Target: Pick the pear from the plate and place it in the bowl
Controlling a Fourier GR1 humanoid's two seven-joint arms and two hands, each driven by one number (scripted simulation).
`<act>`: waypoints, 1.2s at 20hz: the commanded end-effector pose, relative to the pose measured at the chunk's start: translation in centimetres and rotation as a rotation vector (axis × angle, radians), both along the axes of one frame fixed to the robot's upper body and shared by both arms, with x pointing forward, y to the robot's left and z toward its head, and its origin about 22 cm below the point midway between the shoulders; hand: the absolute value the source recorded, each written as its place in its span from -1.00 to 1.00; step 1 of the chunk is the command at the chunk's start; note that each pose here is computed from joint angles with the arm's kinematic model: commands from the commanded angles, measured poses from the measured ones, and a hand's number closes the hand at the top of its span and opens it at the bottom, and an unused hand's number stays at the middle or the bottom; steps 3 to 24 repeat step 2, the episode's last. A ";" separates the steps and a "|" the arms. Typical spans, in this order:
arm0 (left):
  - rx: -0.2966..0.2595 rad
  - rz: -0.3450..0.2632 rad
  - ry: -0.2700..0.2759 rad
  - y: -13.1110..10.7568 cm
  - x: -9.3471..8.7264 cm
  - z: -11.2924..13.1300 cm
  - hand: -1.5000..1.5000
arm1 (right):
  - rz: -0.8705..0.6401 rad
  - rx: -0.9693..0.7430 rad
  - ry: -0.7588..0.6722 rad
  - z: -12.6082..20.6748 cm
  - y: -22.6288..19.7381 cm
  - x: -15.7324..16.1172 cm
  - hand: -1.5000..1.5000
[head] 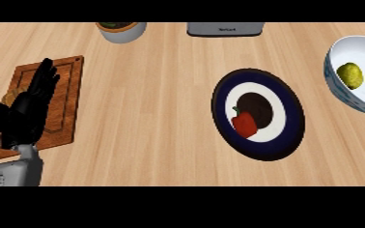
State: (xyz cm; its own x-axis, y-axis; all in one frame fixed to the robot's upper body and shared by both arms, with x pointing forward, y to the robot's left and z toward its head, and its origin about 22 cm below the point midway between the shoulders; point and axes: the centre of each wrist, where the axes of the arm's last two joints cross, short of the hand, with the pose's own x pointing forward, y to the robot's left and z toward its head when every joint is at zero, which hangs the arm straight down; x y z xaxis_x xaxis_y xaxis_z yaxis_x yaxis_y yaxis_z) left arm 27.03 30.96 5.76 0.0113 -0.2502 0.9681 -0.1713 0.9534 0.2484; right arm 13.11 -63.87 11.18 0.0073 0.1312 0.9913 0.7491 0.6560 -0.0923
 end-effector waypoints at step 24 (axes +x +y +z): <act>0.008 0.023 -0.006 0.8 0.4 0.1 0.00 | 0.043 -0.005 -0.066 -2.9 0.7 -1.9 -1.00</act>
